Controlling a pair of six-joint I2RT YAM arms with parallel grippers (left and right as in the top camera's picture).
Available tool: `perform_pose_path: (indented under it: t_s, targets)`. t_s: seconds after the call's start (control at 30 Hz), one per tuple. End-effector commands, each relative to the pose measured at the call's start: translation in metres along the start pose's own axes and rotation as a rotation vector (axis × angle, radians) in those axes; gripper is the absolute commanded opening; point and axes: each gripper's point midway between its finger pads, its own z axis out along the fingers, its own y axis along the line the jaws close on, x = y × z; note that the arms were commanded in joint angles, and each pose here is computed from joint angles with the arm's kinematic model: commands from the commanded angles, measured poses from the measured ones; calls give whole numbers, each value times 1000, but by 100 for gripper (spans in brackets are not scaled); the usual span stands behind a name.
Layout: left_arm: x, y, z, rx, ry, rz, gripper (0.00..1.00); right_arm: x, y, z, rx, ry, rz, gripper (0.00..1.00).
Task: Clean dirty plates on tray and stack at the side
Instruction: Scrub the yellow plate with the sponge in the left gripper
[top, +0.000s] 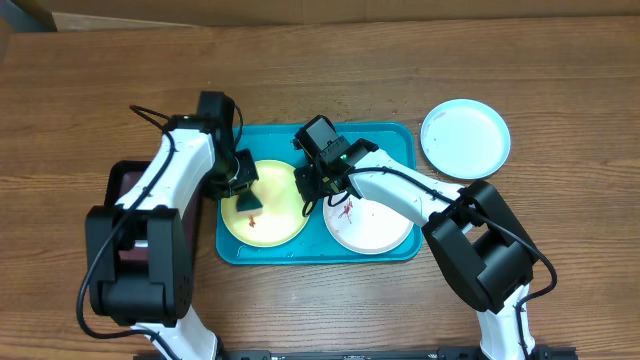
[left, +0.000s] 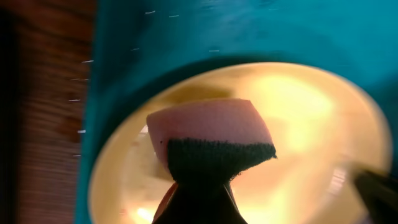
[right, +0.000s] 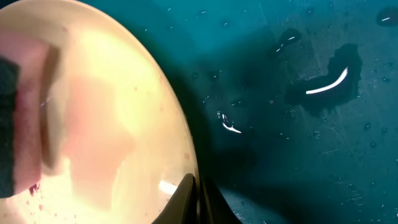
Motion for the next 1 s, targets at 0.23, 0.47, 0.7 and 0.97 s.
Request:
perform_pose_path:
  t_s: [0.23,0.47,0.7,0.97]
  targets:
    - [40,-56,11,245,145,88,4,-17,-3,-7,11,-45,-1,5]
    - [48,-29,35,86,154,94,4,-16,-3,-7,12,-42,-1,5]
    - [44,21,49,-168,81,102,4,-16,-3,-7,12,-43,-1,5]
    - [31,90,34,-562,-62,19,4,-15,-4,-7,14,-38,0,5]
